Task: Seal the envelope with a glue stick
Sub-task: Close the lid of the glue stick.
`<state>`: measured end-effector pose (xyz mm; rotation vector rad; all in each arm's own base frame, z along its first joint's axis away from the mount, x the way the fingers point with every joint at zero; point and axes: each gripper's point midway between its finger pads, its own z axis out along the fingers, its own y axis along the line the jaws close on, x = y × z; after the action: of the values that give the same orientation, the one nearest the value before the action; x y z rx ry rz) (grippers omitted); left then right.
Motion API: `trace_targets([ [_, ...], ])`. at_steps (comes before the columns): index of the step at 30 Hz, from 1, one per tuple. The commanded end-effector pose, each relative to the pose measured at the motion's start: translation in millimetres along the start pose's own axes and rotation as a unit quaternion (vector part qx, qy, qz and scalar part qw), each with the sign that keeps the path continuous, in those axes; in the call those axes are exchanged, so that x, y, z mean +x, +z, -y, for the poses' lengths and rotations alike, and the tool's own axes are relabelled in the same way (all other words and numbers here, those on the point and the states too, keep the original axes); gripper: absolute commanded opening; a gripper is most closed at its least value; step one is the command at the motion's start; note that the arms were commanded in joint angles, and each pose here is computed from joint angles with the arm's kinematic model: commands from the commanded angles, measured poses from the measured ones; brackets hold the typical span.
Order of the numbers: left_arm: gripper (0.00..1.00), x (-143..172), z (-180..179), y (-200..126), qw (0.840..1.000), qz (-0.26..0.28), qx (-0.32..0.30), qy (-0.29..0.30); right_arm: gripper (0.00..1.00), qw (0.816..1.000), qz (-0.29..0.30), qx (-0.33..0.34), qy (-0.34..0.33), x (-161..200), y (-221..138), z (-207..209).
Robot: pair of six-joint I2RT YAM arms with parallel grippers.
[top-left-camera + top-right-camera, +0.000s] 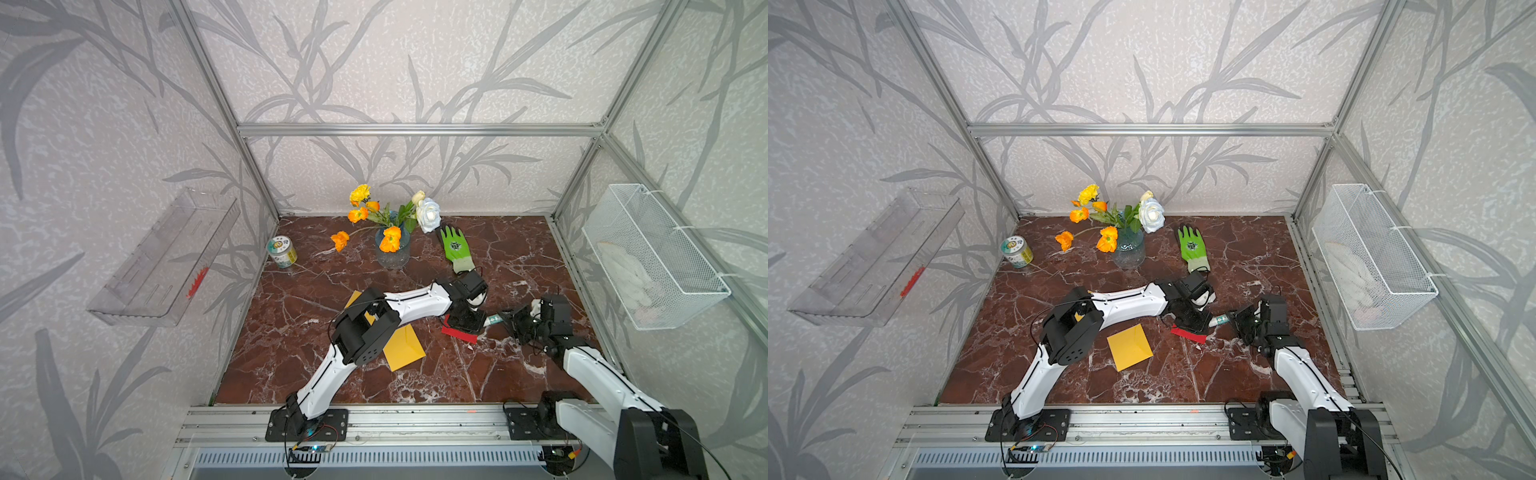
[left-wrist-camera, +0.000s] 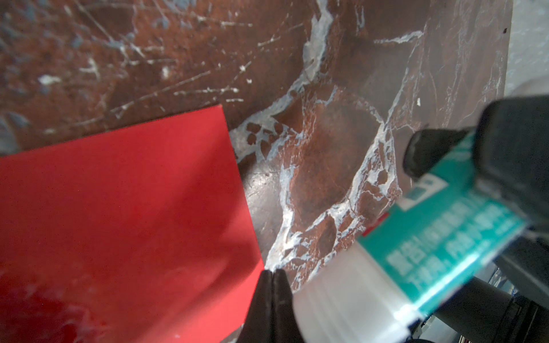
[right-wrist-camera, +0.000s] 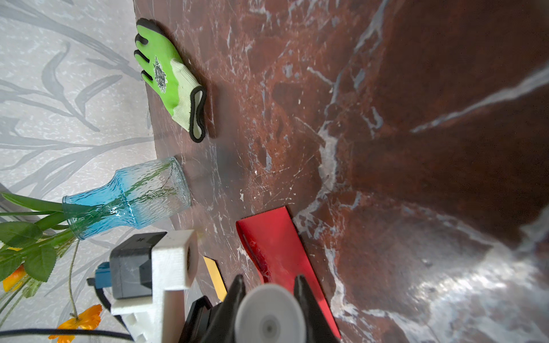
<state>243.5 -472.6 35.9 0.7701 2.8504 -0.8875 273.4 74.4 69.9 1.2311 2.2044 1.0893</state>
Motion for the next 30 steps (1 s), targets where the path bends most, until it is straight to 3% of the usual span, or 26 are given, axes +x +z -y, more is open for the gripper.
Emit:
trace_targets([
  [1,0.04,-6.0,6.4,-7.9,1.0,0.014,0.008,0.01,0.0,1.0,-0.013,-0.011,0.005,3.5,1.6,-2.9],
  [7,0.07,-14.6,13.4,-9.2,1.0,0.022,0.017,0.012,0.0,0.999,-0.042,-0.008,-0.007,11.5,5.2,-2.9],
  [18,0.07,-20.0,28.0,-7.2,0.999,0.011,0.03,0.025,0.0,0.999,-0.031,-0.015,-0.022,8.3,-0.4,-14.6],
  [30,0.27,-9.8,2.0,-30.6,1.0,-0.005,-0.007,0.023,0.0,0.993,0.029,0.033,-0.108,-12.4,-19.1,-20.5],
])
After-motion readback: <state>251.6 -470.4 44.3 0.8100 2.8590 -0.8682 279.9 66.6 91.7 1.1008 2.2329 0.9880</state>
